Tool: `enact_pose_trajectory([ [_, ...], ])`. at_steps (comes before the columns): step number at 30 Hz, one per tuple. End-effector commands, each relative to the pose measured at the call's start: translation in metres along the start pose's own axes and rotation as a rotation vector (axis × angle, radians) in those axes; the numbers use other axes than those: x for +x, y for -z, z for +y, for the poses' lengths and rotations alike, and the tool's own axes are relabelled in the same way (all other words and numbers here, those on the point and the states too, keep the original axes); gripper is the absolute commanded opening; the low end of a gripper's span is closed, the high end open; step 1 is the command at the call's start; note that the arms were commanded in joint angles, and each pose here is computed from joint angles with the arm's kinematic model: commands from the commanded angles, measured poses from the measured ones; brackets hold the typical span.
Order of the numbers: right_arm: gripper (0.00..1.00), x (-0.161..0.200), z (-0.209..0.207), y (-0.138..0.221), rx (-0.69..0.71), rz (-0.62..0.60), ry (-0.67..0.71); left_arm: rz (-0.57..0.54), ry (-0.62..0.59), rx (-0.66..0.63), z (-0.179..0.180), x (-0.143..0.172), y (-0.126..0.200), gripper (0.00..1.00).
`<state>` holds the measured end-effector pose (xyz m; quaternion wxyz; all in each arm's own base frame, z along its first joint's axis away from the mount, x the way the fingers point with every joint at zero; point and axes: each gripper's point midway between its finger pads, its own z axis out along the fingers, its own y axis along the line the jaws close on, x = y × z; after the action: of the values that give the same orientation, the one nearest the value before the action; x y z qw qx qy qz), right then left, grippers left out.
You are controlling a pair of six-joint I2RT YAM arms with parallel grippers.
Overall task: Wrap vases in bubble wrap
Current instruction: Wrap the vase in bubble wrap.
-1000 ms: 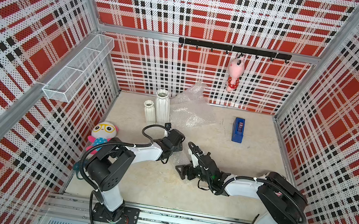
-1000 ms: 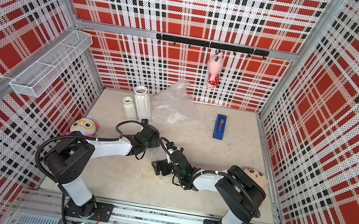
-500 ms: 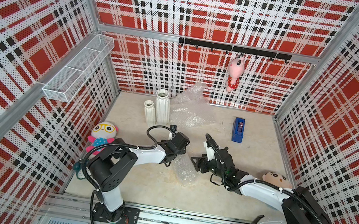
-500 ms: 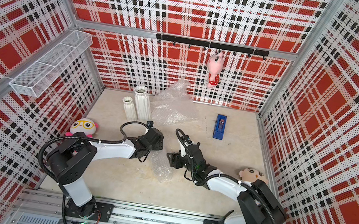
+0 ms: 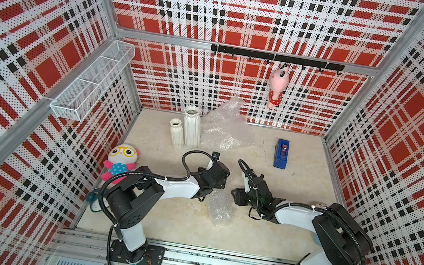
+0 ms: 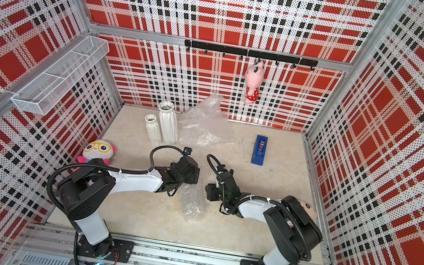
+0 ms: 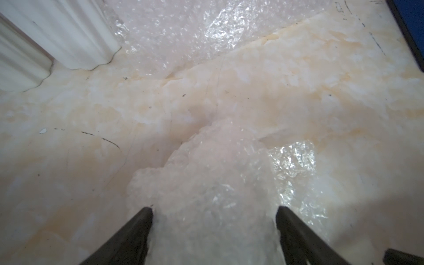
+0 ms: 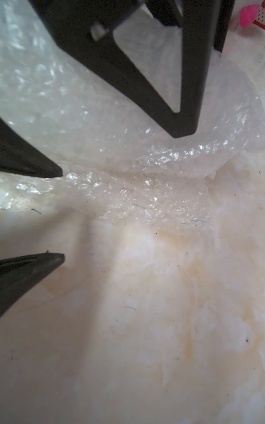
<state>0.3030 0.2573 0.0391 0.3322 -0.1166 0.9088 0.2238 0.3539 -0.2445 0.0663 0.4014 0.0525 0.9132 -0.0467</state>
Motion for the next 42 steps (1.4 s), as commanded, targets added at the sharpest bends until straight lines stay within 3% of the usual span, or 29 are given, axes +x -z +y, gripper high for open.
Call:
enact_pose_trajectory([
  [1, 0.49, -0.004, -0.009, -0.004, 0.020, -0.025, -0.040, 0.051, -0.082, 0.047, -0.009, 0.022, 0.000, 0.87],
  [6, 0.46, -0.003, -0.033, -0.001, 0.081, -0.026, -0.060, 0.053, -0.107, 0.063, -0.016, 0.025, 0.002, 0.87],
  [13, 0.48, -0.006, -0.024, 0.001, 0.002, -0.045, -0.082, 0.053, -0.142, 0.092, -0.028, 0.028, 0.003, 0.87],
  [19, 0.48, -0.017, -0.024, 0.003, -0.165, -0.107, -0.283, 0.042, -0.186, 0.113, -0.038, 0.028, 0.007, 0.87],
  [30, 0.43, -0.014, -0.027, -0.007, -0.152, -0.078, -0.280, 0.034, -0.209, 0.137, -0.046, 0.029, 0.010, 0.88],
  [37, 0.35, -0.016, -0.019, -0.015, -0.196, -0.060, -0.276, 0.028, -0.207, 0.155, -0.050, 0.027, 0.012, 0.88],
  [42, 0.24, -0.023, -0.011, -0.016, -0.231, -0.062, -0.269, 0.028, -0.202, 0.159, -0.050, 0.027, 0.013, 0.88],
])
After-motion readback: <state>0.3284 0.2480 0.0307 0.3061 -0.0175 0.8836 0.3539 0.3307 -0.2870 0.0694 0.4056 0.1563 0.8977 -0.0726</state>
